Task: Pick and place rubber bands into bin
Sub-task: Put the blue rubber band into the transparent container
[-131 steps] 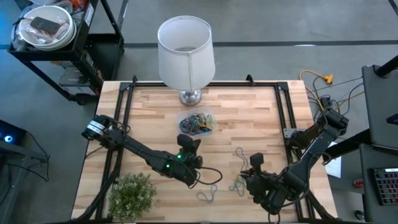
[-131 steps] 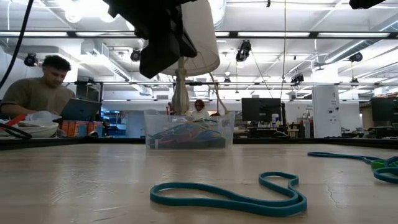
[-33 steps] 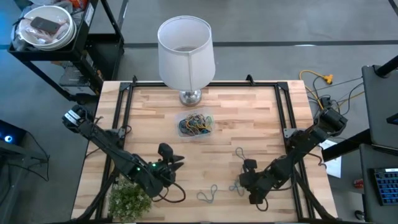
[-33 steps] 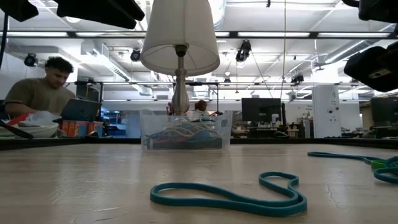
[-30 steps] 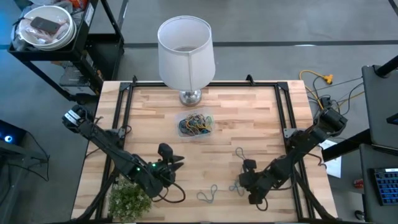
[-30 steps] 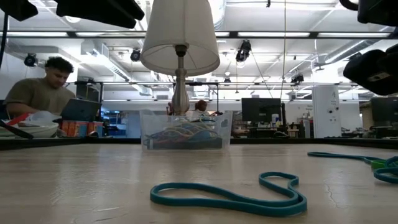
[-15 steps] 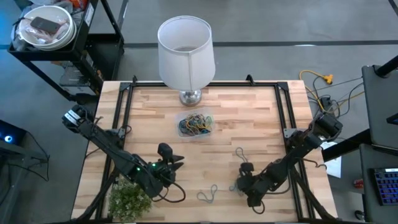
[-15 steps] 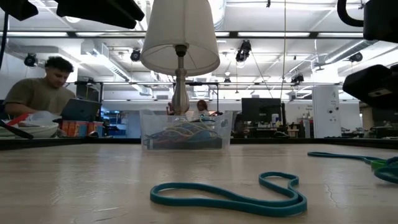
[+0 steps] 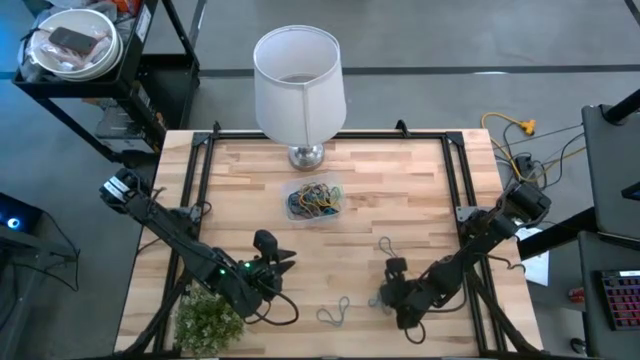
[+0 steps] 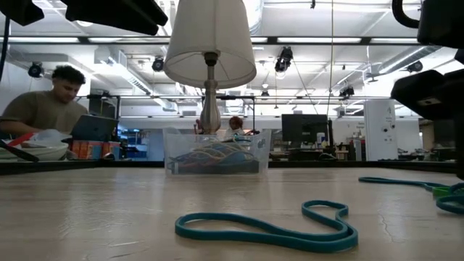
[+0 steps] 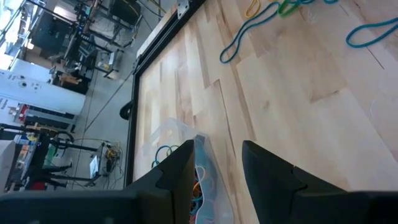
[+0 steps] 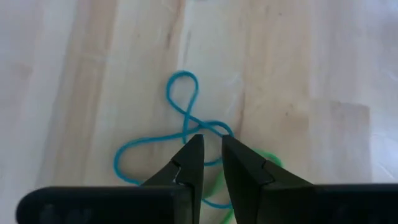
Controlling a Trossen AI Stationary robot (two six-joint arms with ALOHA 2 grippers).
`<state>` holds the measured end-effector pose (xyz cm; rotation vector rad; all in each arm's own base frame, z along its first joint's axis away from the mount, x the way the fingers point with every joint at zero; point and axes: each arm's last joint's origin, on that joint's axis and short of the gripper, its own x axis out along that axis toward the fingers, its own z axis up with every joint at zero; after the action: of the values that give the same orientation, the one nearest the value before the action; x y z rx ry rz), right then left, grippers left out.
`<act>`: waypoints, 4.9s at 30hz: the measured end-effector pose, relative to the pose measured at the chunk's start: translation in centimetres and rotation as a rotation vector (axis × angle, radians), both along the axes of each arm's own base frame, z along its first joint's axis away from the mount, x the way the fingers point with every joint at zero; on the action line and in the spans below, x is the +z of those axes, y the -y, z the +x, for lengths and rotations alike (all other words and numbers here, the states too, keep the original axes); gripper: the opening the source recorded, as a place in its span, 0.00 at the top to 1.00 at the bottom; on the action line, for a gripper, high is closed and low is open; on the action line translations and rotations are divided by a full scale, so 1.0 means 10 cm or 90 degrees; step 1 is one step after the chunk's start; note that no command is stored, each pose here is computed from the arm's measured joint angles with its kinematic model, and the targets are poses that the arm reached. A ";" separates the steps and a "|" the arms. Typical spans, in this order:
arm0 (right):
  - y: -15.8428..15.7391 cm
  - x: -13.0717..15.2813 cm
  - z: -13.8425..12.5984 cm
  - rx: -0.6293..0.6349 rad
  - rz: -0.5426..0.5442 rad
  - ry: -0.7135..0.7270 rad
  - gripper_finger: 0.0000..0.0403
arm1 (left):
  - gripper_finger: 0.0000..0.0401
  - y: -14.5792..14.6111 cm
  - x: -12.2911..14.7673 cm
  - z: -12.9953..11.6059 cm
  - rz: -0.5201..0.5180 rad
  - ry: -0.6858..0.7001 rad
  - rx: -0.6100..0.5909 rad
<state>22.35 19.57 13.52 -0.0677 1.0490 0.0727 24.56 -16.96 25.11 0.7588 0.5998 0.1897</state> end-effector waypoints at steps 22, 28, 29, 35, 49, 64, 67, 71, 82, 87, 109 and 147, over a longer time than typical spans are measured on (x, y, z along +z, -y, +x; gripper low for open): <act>0.03 -0.14 -0.01 -0.048 -0.033 -0.016 0.87 | 0.70 0.00 0.00 0.00 -0.012 0.005 0.006; 0.03 -0.14 -0.01 -0.043 -0.035 -0.017 0.87 | 0.70 0.00 0.00 0.00 -0.012 0.005 0.006; 0.03 -0.14 0.00 -0.041 -0.036 -0.017 0.87 | 0.70 0.00 0.00 0.00 -0.012 0.005 0.006; 0.02 -0.13 0.00 -0.008 -0.052 -0.017 0.97 | 0.70 0.00 -0.01 0.00 -0.012 0.005 0.006; 0.03 0.03 0.01 0.014 -0.104 0.010 0.98 | 0.70 0.00 -0.01 0.00 -0.011 0.004 0.006; 0.06 0.26 0.21 0.011 -0.244 0.054 0.98 | 0.70 -0.01 -0.04 -0.01 -0.007 -0.001 0.007; 0.20 0.19 0.33 -0.015 -0.267 0.056 0.98 | 0.70 -0.01 -0.04 -0.01 -0.007 -0.001 0.007; 0.36 0.10 0.52 0.002 -0.195 0.046 0.98 | 0.70 -0.01 -0.04 -0.01 -0.007 -0.001 0.007; 0.51 0.04 0.64 0.003 -0.111 0.050 0.88 | 0.70 -0.02 -0.04 -0.01 -0.006 -0.002 0.008; 0.52 0.02 0.62 -0.004 -0.109 0.046 0.77 | 0.70 -0.02 -0.05 -0.01 -0.006 -0.002 0.008; 0.62 -0.09 0.59 -0.029 -0.109 0.048 0.69 | 0.70 -0.02 -0.05 -0.01 -0.007 -0.002 0.008; 0.65 -0.16 0.63 0.043 -0.109 0.026 0.98 | 0.70 -0.02 -0.05 -0.01 -0.007 -0.002 0.008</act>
<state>28.63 13.12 11.92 -0.2588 1.0098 0.0425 24.48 -16.80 24.65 0.7455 0.6081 0.1963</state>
